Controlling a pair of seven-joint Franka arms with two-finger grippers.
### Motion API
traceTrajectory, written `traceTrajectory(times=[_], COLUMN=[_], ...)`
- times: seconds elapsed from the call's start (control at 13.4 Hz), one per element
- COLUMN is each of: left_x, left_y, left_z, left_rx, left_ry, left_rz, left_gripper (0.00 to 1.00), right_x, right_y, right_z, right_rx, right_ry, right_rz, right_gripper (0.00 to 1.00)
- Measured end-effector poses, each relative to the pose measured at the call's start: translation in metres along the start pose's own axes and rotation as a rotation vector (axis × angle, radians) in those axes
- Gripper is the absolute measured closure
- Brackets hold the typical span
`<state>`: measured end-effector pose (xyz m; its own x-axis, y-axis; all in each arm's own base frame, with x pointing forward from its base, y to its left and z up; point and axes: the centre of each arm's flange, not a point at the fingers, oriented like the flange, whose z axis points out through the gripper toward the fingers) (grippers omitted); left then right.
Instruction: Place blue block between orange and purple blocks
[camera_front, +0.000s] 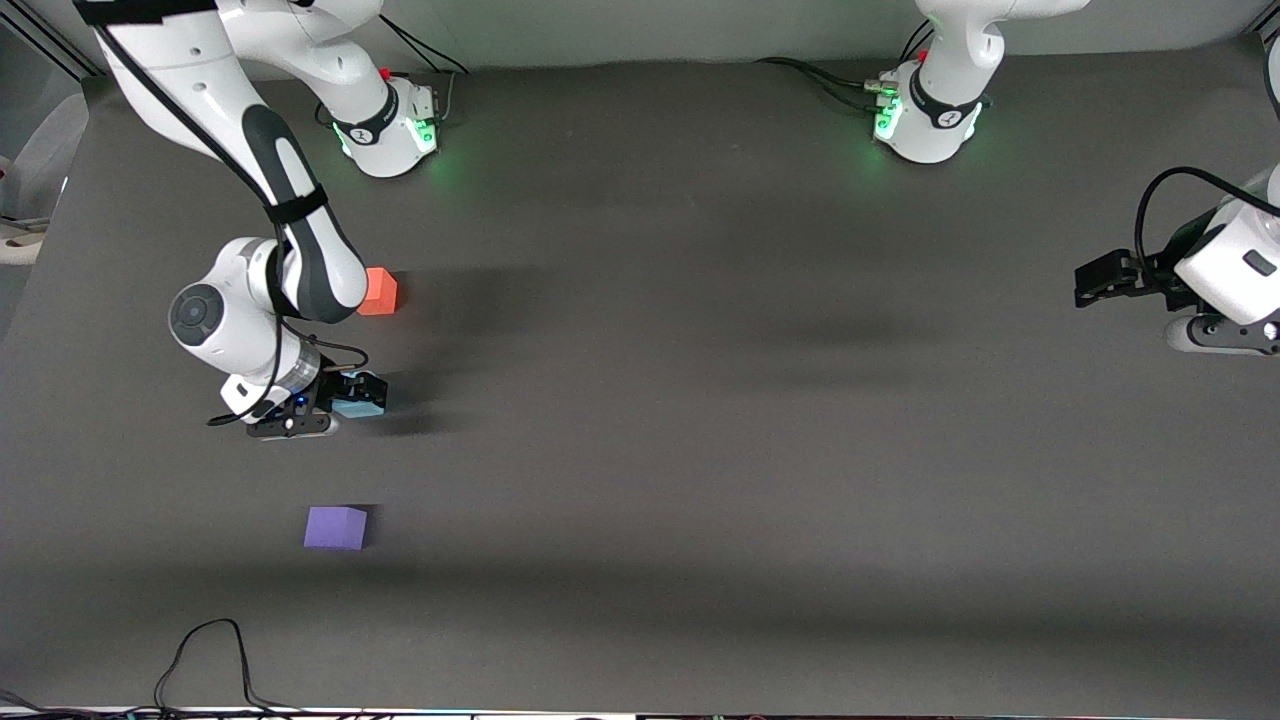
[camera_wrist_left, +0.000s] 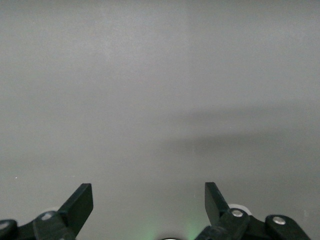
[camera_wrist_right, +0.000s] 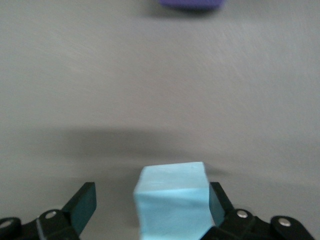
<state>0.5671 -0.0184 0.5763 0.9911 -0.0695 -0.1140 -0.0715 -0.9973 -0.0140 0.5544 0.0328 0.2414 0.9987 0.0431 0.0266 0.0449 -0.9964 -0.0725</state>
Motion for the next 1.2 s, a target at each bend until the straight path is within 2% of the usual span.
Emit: traceTrajectory(times=[0.22, 0.3, 0.6, 0.82, 1.05, 1.2], left_x=[0.0, 0.0, 0.0, 0.0, 0.0, 0.0], left_y=[0.0, 0.0, 0.001, 0.001, 0.001, 0.001], left_z=[-0.001, -0.001, -0.001, -0.001, -0.001, -0.001], left_rx=[0.0, 0.0, 0.0, 0.0, 0.0, 0.0], left_ry=[0.002, 0.002, 0.003, 0.003, 0.003, 0.003], left_rz=[0.002, 0.003, 0.004, 0.004, 0.004, 0.004], left_gripper=[0.0, 0.0, 0.0, 0.0, 0.0, 0.0], right_x=[0.018, 0.021, 0.019, 0.003, -0.014, -0.022], right_y=[-0.012, -0.011, -0.018, -0.03, -0.017, -0.007], right_z=[-0.088, -0.125, -0.271, -0.363, -0.407, -0.412], right_rx=[0.082, 0.093, 0.027, 0.005, 0.015, 0.019], right_ry=[-0.01, -0.01, -0.016, -0.002, 0.02, -0.004], right_rz=[-0.008, -0.006, 0.052, 0.066, 0.081, 0.094], right_gripper=[0.0, 0.0, 0.0, 0.0, 0.0, 0.0])
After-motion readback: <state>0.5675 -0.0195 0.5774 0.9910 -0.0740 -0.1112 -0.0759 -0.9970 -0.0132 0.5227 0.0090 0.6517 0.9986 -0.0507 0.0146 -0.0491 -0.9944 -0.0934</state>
